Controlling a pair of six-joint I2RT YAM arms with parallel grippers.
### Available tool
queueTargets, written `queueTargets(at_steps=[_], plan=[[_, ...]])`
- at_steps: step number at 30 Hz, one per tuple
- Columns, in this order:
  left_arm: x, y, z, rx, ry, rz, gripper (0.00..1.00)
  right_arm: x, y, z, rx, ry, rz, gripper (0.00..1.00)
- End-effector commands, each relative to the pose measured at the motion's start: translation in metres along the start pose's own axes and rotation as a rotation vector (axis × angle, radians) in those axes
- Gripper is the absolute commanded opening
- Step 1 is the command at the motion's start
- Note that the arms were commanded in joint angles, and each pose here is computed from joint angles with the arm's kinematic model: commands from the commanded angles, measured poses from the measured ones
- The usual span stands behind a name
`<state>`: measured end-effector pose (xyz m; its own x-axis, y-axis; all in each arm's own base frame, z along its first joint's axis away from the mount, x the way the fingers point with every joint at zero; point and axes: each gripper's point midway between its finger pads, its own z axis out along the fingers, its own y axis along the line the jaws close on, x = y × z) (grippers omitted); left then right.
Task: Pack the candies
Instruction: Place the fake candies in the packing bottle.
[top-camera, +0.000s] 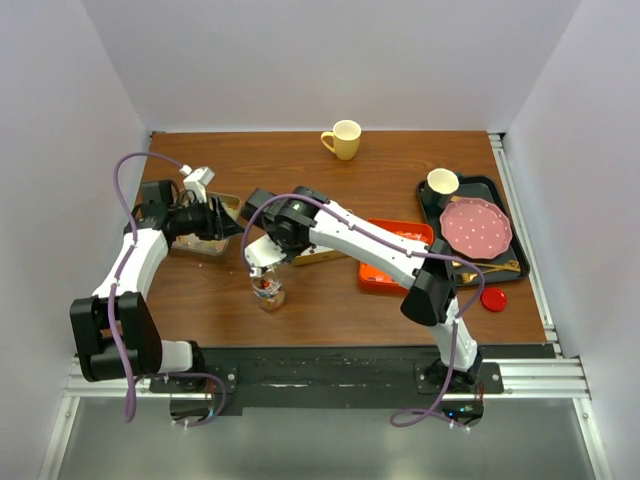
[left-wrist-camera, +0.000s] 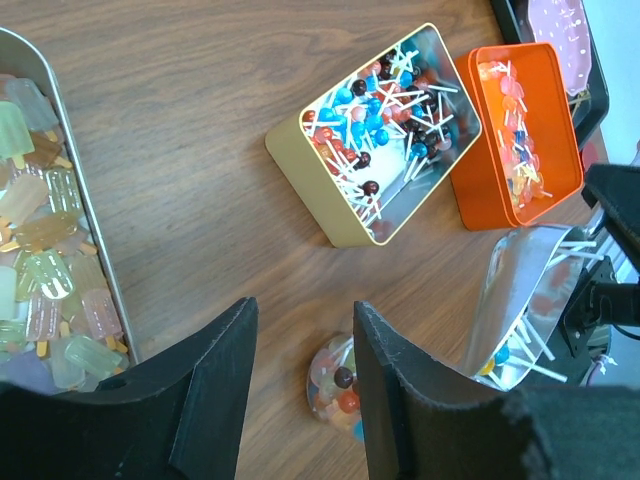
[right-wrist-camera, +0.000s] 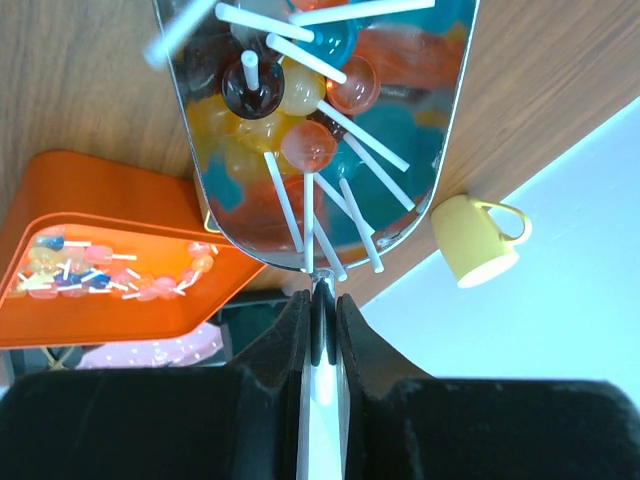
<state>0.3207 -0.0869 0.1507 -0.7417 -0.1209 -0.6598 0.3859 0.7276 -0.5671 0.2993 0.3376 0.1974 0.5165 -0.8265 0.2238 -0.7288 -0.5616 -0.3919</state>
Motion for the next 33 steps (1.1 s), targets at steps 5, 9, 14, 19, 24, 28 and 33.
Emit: queueTargets(at_steps=[5,9,14,19,24,28,33], plan=[[-0.015,0.0,-0.006,-0.01,-0.06,0.026,0.49,0.03,0.041,-0.027,-0.127,0.172,-0.175,0.0],[-0.015,0.0,-0.007,-0.01,-0.062,0.024,0.49,0.032,0.042,-0.029,-0.122,0.196,-0.197,0.0],[-0.017,-0.001,-0.008,-0.008,-0.072,0.022,0.49,0.035,0.036,-0.035,-0.083,0.235,-0.209,0.0],[-0.017,-0.002,-0.01,-0.009,-0.08,0.019,0.49,0.034,0.032,-0.04,-0.054,0.253,-0.221,0.0],[-0.016,-0.003,-0.012,-0.008,-0.091,0.017,0.5,0.034,0.031,-0.045,-0.033,0.272,-0.228,0.0],[-0.016,-0.005,-0.014,-0.001,-0.102,0.011,0.5,0.038,0.032,-0.044,-0.031,0.309,-0.233,0.0],[-0.02,-0.008,-0.019,-0.005,-0.12,0.024,0.5,0.041,0.03,-0.048,-0.013,0.33,-0.236,0.0]])
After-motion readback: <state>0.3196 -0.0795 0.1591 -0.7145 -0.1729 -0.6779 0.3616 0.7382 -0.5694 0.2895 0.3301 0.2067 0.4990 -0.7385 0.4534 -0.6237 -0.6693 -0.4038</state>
